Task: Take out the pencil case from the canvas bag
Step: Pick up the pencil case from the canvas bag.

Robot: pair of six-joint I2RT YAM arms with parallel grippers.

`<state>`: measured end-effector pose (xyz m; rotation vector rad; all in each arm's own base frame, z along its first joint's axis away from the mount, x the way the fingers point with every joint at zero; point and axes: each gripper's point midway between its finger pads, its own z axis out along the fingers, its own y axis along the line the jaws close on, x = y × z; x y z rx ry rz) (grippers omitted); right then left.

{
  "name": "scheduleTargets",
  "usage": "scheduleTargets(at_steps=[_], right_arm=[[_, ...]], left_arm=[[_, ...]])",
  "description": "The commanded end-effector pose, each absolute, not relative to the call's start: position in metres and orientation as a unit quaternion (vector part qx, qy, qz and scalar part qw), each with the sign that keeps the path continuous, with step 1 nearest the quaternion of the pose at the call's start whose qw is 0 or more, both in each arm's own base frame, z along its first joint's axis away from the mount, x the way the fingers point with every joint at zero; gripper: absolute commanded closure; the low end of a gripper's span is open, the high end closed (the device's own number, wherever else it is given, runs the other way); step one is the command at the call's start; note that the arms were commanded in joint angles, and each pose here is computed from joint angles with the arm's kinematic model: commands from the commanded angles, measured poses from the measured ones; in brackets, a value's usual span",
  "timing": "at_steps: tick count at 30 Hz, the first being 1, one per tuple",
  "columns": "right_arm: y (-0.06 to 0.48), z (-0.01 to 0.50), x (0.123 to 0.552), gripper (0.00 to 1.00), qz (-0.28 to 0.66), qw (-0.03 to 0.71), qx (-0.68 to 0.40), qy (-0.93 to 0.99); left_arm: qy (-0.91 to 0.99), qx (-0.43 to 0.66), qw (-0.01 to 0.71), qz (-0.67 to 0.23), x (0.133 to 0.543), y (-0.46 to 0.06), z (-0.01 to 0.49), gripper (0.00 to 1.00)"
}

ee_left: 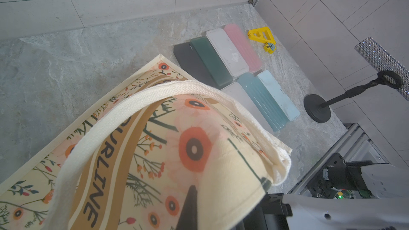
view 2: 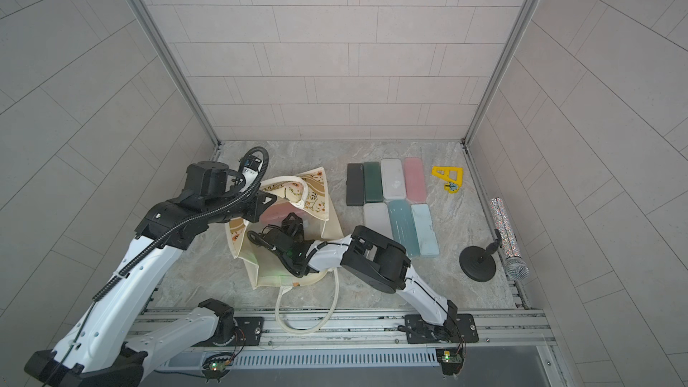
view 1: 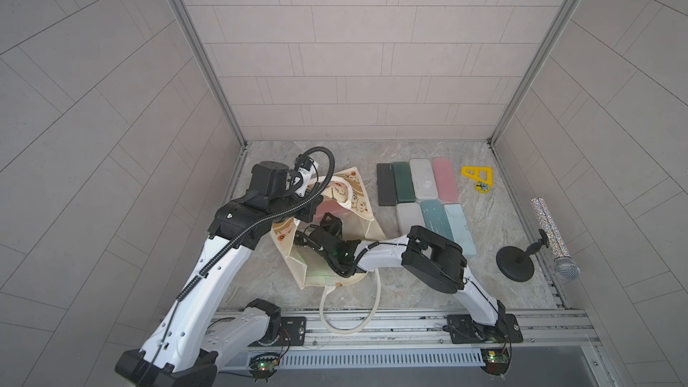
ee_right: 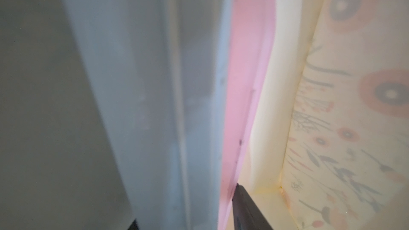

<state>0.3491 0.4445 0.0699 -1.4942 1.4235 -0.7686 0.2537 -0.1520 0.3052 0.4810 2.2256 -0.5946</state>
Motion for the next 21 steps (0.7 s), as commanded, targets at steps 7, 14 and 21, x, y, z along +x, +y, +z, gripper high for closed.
scheduleTargets(at_steps=[7, 14, 21], right_arm=[[0.436, 0.052, 0.342, 0.64, -0.292, 0.438, -0.614, 0.588], [0.425, 0.077, 0.321, 0.64, -0.264, 0.459, -0.597, 0.603], [0.413, 0.097, 0.299, 0.64, -0.255, 0.47, -0.588, 0.607]], left_arm=[[0.84, 0.195, 0.446, -0.239, 0.258, -0.154, 0.347, 1.0], [0.847, 0.179, 0.452, -0.216, 0.263, -0.145, 0.344, 1.0], [0.847, 0.178, 0.453, -0.216, 0.263, -0.145, 0.343, 1.0]])
